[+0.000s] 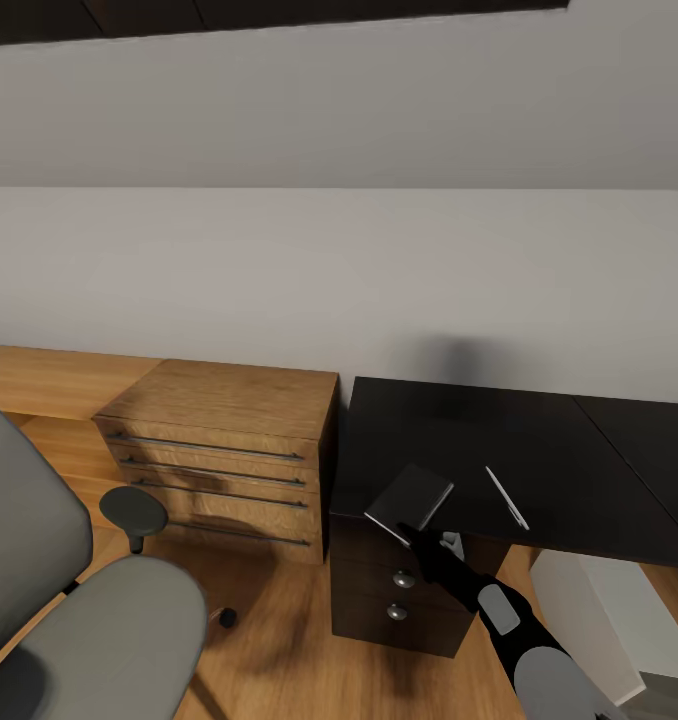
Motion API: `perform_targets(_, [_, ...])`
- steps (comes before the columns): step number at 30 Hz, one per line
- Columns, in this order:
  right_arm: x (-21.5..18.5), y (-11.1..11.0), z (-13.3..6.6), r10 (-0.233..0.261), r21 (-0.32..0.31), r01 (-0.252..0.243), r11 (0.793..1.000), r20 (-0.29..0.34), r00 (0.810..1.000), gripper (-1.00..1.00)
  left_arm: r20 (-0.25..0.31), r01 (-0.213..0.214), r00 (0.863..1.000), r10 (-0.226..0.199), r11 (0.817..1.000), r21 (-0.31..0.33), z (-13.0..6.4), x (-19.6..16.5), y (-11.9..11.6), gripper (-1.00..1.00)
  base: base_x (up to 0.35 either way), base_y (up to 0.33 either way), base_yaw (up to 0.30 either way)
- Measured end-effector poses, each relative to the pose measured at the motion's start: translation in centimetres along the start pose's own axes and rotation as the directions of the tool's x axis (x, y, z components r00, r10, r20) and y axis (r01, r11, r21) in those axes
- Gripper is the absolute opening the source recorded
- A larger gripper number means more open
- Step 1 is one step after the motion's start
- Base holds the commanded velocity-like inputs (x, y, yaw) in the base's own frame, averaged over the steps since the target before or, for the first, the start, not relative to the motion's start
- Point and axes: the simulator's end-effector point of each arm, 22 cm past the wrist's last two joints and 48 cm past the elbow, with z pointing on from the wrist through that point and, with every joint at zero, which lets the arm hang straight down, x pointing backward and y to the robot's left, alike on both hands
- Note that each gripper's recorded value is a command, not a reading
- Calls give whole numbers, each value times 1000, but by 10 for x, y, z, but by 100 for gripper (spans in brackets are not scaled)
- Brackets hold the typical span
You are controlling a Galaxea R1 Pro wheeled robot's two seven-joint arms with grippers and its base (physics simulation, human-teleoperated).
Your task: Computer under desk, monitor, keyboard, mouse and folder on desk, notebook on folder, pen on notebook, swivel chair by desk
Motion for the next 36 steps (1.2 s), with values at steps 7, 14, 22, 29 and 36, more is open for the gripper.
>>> perform_targets(7, [0,0,0,-1,-1,1,1000,0,1000,-100,1,-2,1000,2,1000,-3,0,-1,2,100,0,0,0])
perform_targets(14, [0,0,0,-1,-2,1,1000,0,1000,-100,1,-2,1000,2,1000,-2,0,-1,2,100,0,0,0])
perform_targets(22, [-1,11,-4,-8,3,8,1000,-3,1000,-100,0,-2,1000,2,1000,-2,-9,-8,4,100,0,0,0])
perform_targets(29, [-7,20,-11,-8,6,8,1000,-2,1000,-100,-1,-2,1000,2,1000,-2,-18,-15,5,100,0,0,0])
perform_targets(36, [-10,29,-15,-8,8,8,1000,-3,1000,-100,-4,-1,1000,1,1000,-4,-27,-20,7,100,0,0,0])
